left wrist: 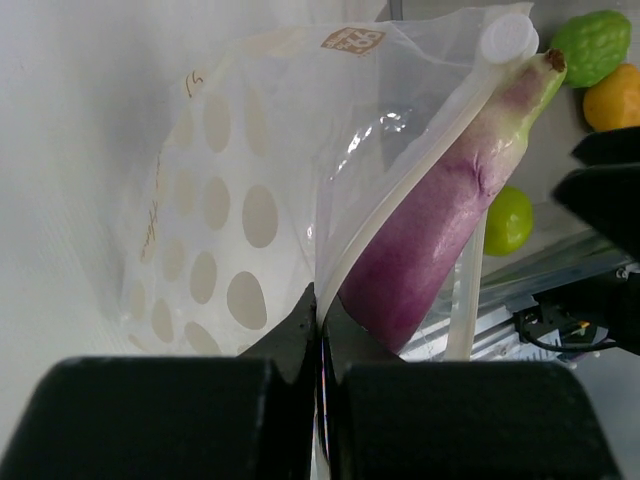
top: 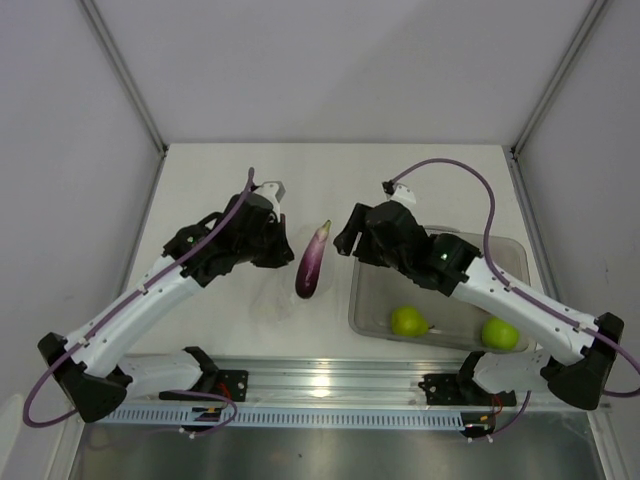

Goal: Place the food in the zip-top bag and seal the zipper
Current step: Adjust the zipper food storage bag at the center of the board.

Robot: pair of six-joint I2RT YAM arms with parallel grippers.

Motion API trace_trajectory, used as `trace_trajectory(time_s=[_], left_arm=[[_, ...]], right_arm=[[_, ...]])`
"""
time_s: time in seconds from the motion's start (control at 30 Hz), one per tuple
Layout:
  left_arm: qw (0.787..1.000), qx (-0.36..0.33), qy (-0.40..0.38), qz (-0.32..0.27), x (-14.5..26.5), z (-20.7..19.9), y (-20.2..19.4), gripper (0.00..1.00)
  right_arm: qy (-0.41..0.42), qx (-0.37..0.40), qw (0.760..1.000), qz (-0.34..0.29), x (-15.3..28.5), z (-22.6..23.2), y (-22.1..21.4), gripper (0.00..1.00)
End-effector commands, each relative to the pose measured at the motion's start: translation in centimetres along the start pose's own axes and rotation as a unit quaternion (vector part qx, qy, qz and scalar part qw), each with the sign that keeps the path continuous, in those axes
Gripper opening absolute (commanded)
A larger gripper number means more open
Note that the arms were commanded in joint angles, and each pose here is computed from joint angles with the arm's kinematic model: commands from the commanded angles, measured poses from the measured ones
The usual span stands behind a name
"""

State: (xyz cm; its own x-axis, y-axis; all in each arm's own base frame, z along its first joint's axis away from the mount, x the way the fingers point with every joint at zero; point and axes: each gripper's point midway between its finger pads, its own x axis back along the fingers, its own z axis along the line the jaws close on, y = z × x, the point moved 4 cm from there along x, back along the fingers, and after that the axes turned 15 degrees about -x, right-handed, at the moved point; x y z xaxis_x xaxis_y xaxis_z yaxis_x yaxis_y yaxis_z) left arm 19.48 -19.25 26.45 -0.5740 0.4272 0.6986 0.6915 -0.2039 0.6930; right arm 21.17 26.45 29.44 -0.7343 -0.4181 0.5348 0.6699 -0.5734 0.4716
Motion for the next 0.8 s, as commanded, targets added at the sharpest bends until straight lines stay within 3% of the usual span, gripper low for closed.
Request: trace_trajectory(time_s=[0.0,0.3,0.37,0.4,0.53,0.77], left_arm=[[0.999,0.000,-0.029,-0.044,1.9,-0.8,2.2,0.01],[0.998,0.004,-0.041,-0.046,1.9,-1.2,2.2,0.01],[0.998,0.004,-0.042,-0.048,2.2,-1.2,2.4,0.01],[0.998,0.003,-0.043,-0.051,2.4,-1.3,2.5,0.01],[0.998,0.000,-0.041,-0.056,2.8,-1.0,2.7,0.01],[0.997,-0.004,-0.018,-0.075,5.3,0.3,4.4,0.01]], right_arm=[[0.041,0.014,0.999,0.032,-0.1,0.9,-1.5,0.70],[0.061,0.040,0.995,0.073,-2.4,1.1,-5.0,0.63],[0.053,0.046,0.995,0.075,-3.1,1.0,-5.5,0.46],[0.046,0.051,0.995,0.075,-3.6,0.8,-5.7,0.29],[0.045,0.061,0.995,0.057,-3.9,1.1,-5.0,0.01],[0.082,0.091,0.992,0.035,-0.7,7.1,-0.9,0.00]])
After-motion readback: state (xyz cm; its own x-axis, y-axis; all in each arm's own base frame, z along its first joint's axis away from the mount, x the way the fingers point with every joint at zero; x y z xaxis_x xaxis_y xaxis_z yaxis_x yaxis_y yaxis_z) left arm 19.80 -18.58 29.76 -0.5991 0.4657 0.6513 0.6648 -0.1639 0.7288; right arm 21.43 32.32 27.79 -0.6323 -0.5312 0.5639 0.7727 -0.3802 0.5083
